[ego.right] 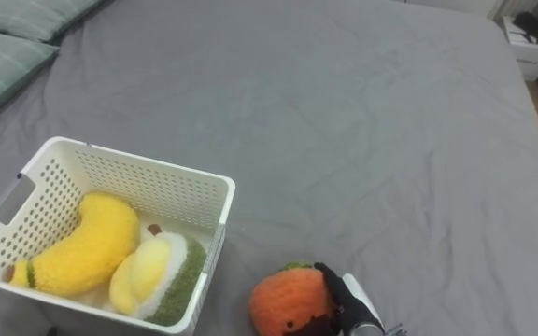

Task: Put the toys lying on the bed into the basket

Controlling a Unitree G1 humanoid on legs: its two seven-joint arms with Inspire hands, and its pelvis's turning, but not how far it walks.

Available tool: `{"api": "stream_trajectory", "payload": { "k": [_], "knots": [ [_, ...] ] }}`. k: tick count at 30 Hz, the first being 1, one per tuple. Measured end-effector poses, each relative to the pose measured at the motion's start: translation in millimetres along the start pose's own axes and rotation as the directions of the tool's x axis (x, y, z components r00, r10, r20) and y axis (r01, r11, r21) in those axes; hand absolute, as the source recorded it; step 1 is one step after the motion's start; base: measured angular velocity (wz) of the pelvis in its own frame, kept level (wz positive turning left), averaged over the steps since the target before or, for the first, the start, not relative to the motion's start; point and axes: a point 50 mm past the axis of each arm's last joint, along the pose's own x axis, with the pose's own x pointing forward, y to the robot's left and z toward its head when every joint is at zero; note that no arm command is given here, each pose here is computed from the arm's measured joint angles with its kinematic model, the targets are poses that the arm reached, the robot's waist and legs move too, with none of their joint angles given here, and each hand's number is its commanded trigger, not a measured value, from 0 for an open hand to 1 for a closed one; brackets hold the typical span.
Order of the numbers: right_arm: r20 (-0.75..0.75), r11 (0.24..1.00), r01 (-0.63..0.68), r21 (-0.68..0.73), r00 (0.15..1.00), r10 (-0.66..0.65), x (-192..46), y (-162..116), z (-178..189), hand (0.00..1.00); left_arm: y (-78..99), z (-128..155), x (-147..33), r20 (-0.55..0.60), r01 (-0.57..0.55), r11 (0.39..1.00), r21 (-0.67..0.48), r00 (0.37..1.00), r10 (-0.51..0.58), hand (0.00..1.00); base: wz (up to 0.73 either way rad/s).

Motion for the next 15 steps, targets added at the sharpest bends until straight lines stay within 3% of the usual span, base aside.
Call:
{"api": "stream_trajectory", "payload": {
  "k": [3, 4, 15],
  "knots": [
    [-0.016, 1.000, -0.018, 0.000, 1.000, 0.018, 1.0, 1.5, -2.8, 0.91, -0.3, 0.2, -0.1, 0.001, 0.001, 1.000, 0.002, 1.000, -0.001, 0.00, 0.04],
    [-0.017, 1.000, -0.021, 0.001, 1.000, 0.021, 0.9, 1.5, -3.1, 1.00, -0.4, -0.4, -0.3, -0.001, 0.002, 1.000, 0.001, 1.000, -0.002, 0.00, 0.03],
    [-0.028, 0.995, -0.030, -0.093, 0.999, 0.028, 1.6, 2.6, -2.5, 1.00, -2.0, -5.6, -2.5, -0.015, 0.007, 1.000, 0.005, 1.000, -0.007, 0.00, 0.00]
  ]
}}
